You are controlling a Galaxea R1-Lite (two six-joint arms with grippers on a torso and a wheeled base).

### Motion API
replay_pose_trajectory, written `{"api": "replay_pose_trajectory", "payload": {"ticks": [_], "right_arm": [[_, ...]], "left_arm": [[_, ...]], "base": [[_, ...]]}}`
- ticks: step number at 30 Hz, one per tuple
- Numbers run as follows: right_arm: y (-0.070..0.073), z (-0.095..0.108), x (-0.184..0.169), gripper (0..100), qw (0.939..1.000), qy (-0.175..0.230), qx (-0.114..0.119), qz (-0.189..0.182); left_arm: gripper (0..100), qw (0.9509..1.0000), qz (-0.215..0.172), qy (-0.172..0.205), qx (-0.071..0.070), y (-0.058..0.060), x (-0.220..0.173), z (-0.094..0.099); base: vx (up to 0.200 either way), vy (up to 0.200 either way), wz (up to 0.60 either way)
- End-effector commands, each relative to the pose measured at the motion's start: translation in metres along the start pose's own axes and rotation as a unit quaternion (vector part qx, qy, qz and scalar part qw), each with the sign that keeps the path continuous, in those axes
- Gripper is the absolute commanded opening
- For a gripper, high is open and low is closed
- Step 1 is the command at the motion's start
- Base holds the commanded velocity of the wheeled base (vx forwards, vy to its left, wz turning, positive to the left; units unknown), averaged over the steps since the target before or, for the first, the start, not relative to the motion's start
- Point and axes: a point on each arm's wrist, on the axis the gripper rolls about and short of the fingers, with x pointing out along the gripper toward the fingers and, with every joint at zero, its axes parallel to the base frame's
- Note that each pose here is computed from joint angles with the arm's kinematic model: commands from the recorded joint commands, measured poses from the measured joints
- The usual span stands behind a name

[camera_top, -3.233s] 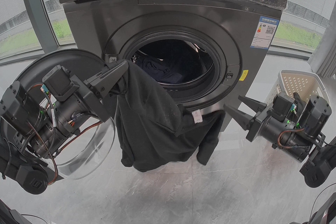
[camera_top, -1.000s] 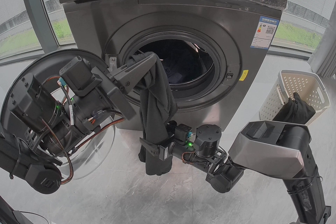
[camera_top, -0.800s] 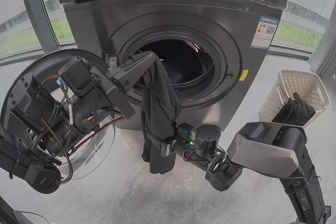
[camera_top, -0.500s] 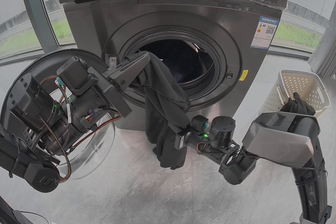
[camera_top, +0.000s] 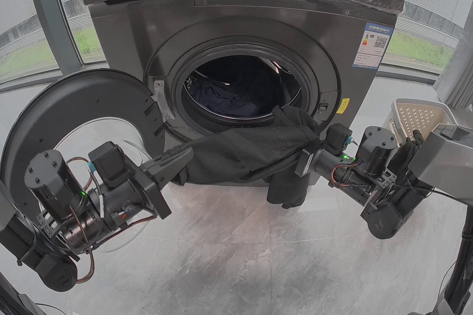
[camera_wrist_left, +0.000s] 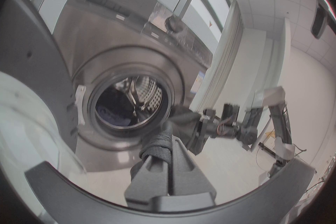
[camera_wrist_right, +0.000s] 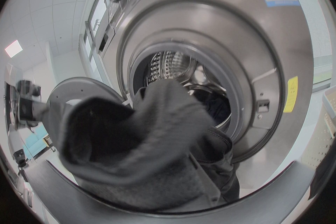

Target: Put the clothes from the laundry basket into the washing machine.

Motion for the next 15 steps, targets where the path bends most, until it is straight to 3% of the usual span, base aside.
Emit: {"api": "replay_pose_trajectory", "payload": {"ticks": [1,2,4,10,15], "right_arm": [[0.004,0.027,-0.009,0,0.9994,-0.034,-0.005,0.004],[0.006,0.028,-0.009,0,0.9993,-0.037,-0.004,0.005],[0.011,0.029,-0.01,0,0.9991,-0.04,-0.003,0.01],[0.021,0.031,-0.006,0,0.9986,-0.047,0.003,0.024],[0.038,0.02,-0.003,0,0.9986,-0.035,0.022,0.032]], "left_arm": [[0,0.9973,0.016,0.069,-0.017,0.006,-0.011,-0.03],[0,0.9943,0.022,0.102,-0.022,0.008,-0.013,-0.045],[0,0.9928,0.024,0.115,-0.021,0.009,-0.014,-0.052],[0,0.9937,0.016,0.11,-0.012,0.005,-0.012,-0.049],[0,0.9931,0.009,0.117,-0.005,0.0,-0.019,-0.05]], "base": [[0.0,0.0,0.0],[0.0,0.0,0.0],[0.0,0.0,0.0],[0.0,0.0,0.0],[0.0,0.0,0.0]]}}
